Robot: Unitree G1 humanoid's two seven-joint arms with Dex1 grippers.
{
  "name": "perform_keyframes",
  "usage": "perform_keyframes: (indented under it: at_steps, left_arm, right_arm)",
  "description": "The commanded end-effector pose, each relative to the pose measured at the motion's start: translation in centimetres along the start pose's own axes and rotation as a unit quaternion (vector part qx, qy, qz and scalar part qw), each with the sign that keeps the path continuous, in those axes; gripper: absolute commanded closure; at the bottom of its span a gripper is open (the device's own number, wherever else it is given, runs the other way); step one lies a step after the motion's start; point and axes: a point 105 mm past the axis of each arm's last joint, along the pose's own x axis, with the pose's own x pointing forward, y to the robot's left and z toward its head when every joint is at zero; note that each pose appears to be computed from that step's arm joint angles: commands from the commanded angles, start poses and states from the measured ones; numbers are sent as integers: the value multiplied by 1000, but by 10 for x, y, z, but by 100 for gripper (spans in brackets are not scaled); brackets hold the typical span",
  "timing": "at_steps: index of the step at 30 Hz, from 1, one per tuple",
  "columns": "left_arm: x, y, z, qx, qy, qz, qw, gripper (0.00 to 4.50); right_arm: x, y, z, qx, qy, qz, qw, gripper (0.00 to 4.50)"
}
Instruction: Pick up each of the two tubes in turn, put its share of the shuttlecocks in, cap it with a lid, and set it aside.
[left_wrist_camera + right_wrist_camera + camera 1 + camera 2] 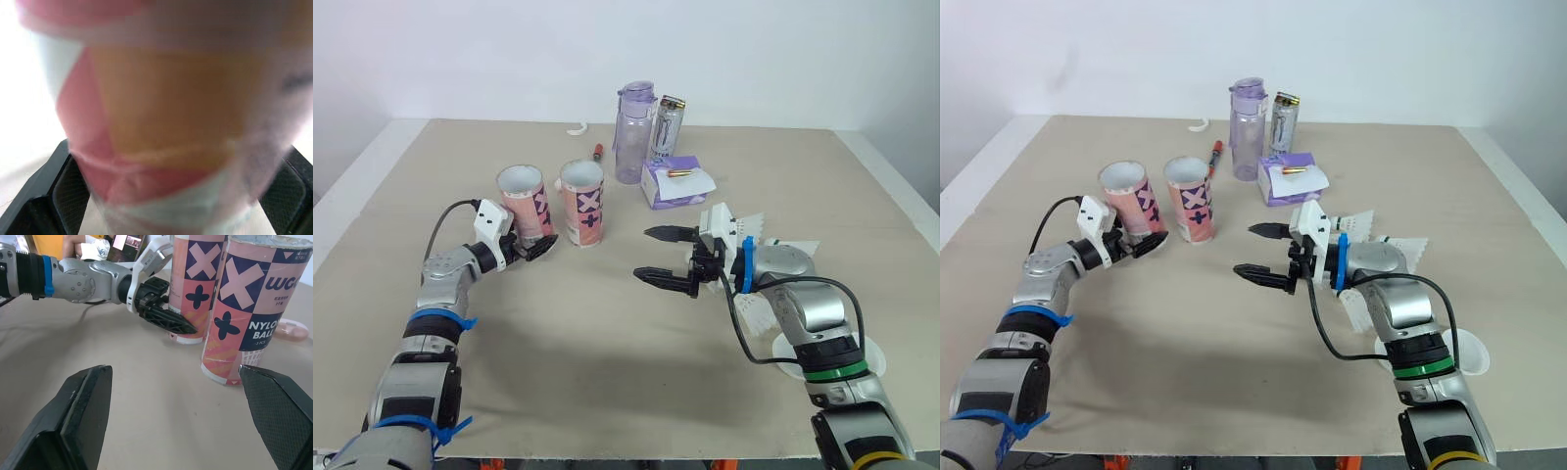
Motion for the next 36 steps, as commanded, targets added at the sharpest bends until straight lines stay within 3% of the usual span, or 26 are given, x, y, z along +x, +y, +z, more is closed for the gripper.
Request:
perform_keyframes:
  at_steps: [1,12,14,15,16,18,28,36]
  left_arm:
    - [4,6,16,5,-31,10,999,0]
    - [9,0,10,32,-20,-2,999,0]
    - [9,-1,10,40,-19,-3,999,52]
    - [9,0,10,45,-20,-1,999,54]
    - [9,0,10,47,-19,1,999,113]
    - [8,1,10,49,-19,5,999,146]
    - [-8,6,15,83,-23,-3,996,146]
    - [-52,-25,13,155,18,-96,983,146]
  right_arm:
    - [-6,0,13,-21,-13,-7,1000,7]
    - [-8,0,13,-19,-10,-11,1000,7]
    - [-8,1,12,-18,-10,-10,1000,0]
    - [-8,1,12,-18,-9,-10,1000,0]
    - [-8,1,12,-18,-9,-10,1000,0]
    - [-8,2,12,-17,-10,-10,1000,0]
    - [-7,7,15,-14,-23,-10,1000,0]
    - [-14,30,20,-20,-31,10,999,0]
